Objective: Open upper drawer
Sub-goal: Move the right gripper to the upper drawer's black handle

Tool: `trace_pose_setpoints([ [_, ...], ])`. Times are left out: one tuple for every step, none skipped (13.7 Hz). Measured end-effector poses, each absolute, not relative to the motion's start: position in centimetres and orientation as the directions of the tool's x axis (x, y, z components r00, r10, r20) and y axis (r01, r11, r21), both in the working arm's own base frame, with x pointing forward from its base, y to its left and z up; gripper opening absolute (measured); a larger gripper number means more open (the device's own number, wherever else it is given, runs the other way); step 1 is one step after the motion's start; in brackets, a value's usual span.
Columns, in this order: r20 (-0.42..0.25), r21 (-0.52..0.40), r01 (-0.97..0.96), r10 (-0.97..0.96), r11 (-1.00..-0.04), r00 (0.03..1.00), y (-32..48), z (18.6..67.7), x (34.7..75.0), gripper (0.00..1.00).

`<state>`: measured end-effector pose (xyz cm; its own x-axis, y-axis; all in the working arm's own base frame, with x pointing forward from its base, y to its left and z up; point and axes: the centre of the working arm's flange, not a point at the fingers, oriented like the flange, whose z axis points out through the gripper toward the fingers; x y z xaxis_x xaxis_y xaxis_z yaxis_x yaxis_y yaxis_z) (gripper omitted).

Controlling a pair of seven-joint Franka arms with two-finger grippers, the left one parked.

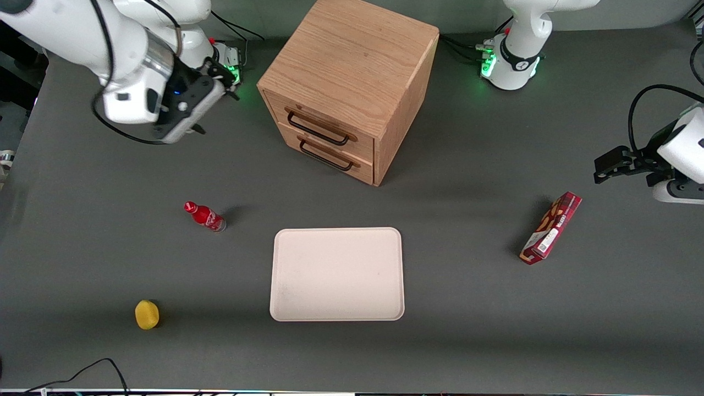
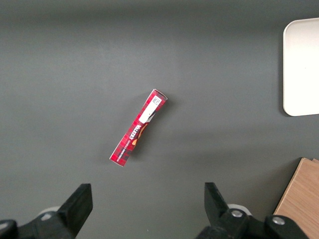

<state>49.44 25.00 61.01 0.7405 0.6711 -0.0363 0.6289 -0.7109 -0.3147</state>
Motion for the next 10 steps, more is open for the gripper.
trace_pose_setpoints([
  [-0.042, -0.359, 0.631, 0.687, -0.688, 0.726, 25.6, 59.7, 50.0, 1.00],
  [-0.053, -0.394, 0.632, 0.703, -0.668, 0.710, 26.2, 58.1, 50.6, 1.00],
  [-0.065, -0.421, 0.635, 0.720, -0.648, 0.691, 27.2, 56.5, 51.0, 1.00],
  [-0.071, -0.442, 0.638, 0.733, -0.631, 0.676, 28.4, 54.8, 51.3, 1.00],
  [-0.075, -0.461, 0.640, 0.745, -0.615, 0.663, 29.6, 53.3, 51.5, 1.00],
  [-0.079, -0.479, 0.638, 0.754, -0.603, 0.652, 30.6, 51.7, 51.8, 1.00],
  [-0.083, -0.494, 0.634, 0.758, -0.595, 0.647, 31.4, 50.3, 52.2, 1.00],
  [-0.083, -0.506, 0.628, 0.758, -0.591, 0.646, 31.9, 48.9, 52.5, 1.00],
  [-0.080, -0.512, 0.624, 0.756, -0.590, 0.649, 32.4, 47.6, 52.7, 1.00],
  [-0.078, -0.515, 0.621, 0.754, -0.591, 0.652, 32.9, 46.3, 52.7, 1.00],
])
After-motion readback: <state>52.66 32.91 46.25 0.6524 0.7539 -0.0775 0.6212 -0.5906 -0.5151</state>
